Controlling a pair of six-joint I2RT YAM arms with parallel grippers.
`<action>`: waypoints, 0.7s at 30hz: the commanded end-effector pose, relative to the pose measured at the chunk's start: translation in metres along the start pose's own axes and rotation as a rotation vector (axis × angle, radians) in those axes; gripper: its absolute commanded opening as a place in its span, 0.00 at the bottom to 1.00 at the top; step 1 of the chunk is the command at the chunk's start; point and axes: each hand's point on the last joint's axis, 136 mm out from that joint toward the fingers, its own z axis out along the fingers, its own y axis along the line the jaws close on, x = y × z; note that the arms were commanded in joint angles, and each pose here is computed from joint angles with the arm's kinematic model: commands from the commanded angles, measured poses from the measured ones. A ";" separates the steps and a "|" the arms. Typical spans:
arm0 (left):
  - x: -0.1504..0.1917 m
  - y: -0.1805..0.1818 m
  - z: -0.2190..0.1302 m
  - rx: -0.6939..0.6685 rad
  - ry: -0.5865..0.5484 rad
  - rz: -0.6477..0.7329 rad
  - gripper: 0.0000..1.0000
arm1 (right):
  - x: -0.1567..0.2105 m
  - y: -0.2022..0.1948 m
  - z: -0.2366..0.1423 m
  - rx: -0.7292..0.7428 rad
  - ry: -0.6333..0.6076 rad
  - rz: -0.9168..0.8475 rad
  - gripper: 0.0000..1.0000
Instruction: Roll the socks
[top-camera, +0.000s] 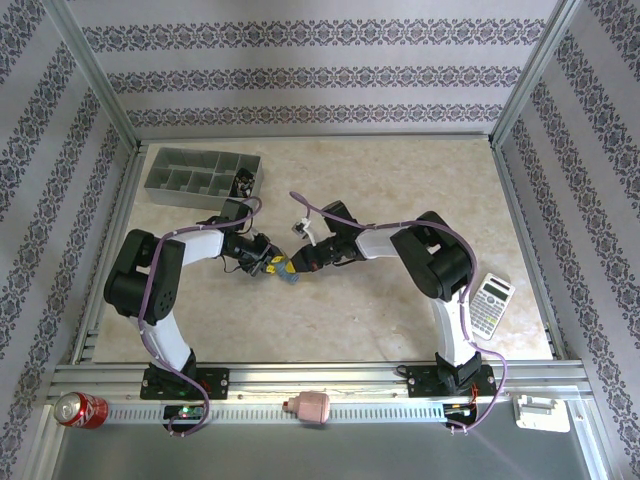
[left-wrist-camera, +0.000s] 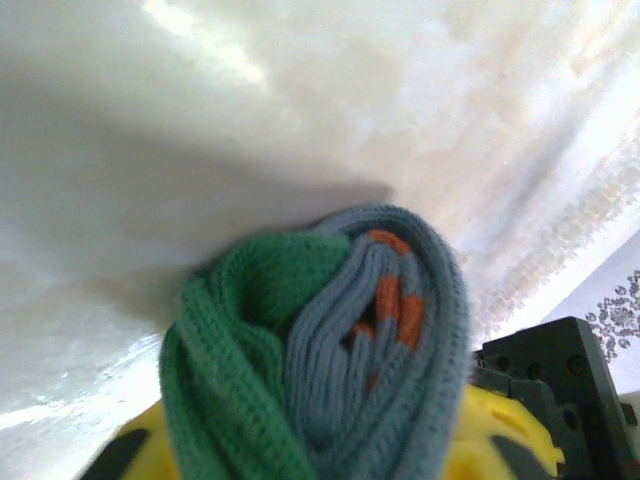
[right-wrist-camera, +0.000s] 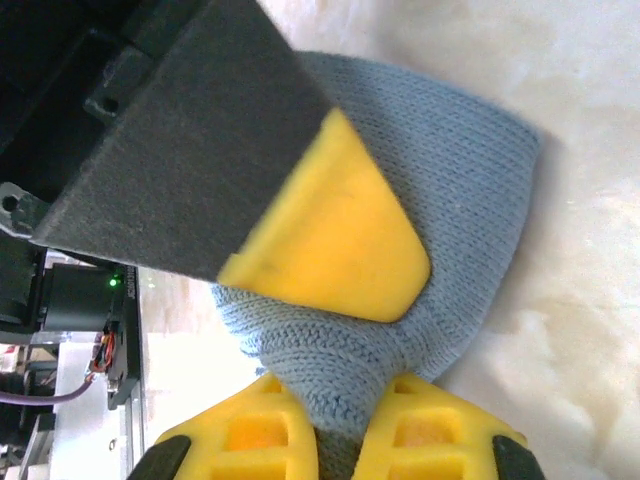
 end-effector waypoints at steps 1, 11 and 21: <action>0.006 0.008 0.015 -0.021 -0.020 0.031 0.00 | -0.004 0.018 0.002 0.010 -0.024 -0.075 0.09; 0.009 -0.035 -0.038 0.078 -0.130 0.049 0.00 | -0.033 0.055 -0.049 0.183 -0.186 -0.278 0.54; -0.041 -0.073 -0.144 0.037 -0.416 0.113 0.00 | -0.069 0.073 -0.145 0.840 -0.449 -0.622 0.61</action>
